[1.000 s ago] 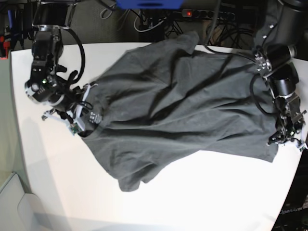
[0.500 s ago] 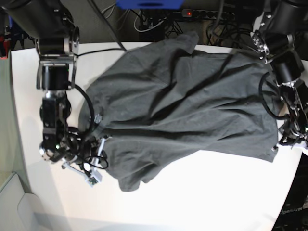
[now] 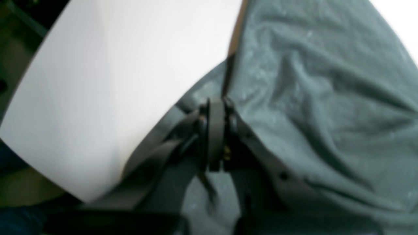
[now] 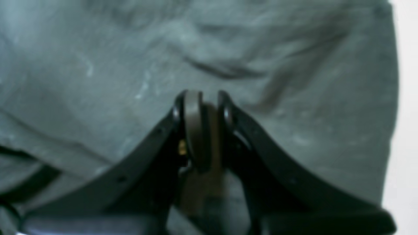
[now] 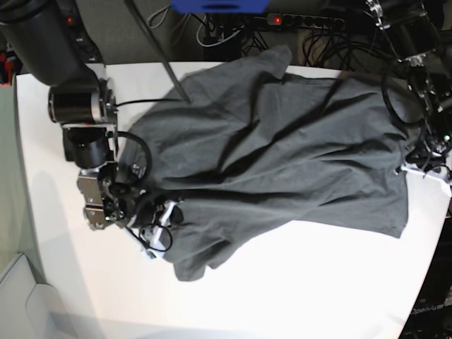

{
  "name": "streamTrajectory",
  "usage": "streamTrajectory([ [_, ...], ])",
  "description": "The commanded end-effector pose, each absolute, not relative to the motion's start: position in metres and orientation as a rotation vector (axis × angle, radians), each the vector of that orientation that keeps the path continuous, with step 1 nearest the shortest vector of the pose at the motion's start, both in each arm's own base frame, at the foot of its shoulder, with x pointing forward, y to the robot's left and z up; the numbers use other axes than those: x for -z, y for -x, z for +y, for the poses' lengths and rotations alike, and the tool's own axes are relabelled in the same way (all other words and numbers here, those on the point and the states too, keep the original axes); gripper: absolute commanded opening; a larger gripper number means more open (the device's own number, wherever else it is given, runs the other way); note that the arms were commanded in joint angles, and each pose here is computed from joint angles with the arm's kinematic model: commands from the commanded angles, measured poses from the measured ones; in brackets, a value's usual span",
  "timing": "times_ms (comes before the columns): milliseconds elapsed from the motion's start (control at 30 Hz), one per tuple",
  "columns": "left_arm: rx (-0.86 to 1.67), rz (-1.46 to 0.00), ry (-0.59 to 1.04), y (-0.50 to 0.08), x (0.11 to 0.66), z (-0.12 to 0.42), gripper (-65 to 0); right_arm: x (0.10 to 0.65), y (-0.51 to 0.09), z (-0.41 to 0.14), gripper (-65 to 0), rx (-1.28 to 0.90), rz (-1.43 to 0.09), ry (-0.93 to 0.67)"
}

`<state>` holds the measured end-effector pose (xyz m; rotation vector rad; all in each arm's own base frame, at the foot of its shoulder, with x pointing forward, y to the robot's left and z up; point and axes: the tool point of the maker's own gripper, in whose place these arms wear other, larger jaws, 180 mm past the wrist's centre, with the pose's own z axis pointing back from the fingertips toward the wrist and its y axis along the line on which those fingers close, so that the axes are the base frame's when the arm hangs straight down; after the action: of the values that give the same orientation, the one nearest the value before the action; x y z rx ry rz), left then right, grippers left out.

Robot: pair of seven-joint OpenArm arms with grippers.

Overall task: Layout the t-shirt on the table in an organized manner, then fold the t-shirt properly
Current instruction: 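Lower both grippers to grasp the shirt edges again, then pull the grasped shirt edges apart with both grippers to stretch it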

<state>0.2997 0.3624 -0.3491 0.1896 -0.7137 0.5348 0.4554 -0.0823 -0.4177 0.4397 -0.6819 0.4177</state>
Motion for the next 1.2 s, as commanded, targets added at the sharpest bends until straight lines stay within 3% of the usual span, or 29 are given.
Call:
streamTrajectory([
  [0, -0.518, -0.75, -0.225, -0.299, 0.334, 0.37, -64.9, 0.405, -0.468, -0.094, -58.1, -0.407, -0.725, -0.423],
  [67, -0.513, -0.741, -0.237, -0.287, 0.334, 0.37, -64.9, 0.408, -0.468, -0.104, -58.1, -0.383, -0.741, -0.416],
  [433, -0.627, -0.732, -0.26, -0.25, 0.337, 0.391, -64.8, 0.398, -0.5, -0.222, -58.1, -0.003, -0.837, -0.018],
  [800, -0.635, -0.711, -0.25, -0.243, 0.345, 0.386, -64.8, 0.289, -0.503, -0.212, -58.1, -0.042, -1.212, 0.087],
  [900, -0.63, -0.707, -0.249, -0.243, 0.346, 0.384, -64.8, 0.286, -0.485, -0.19, -58.1, -0.089, -1.176, 0.05],
  [1167, -0.63, -0.69, -0.259, -0.242, 0.35, 0.388, -64.7, 0.328, -0.397, -0.109, -58.1, -0.339, -0.883, -0.093],
])
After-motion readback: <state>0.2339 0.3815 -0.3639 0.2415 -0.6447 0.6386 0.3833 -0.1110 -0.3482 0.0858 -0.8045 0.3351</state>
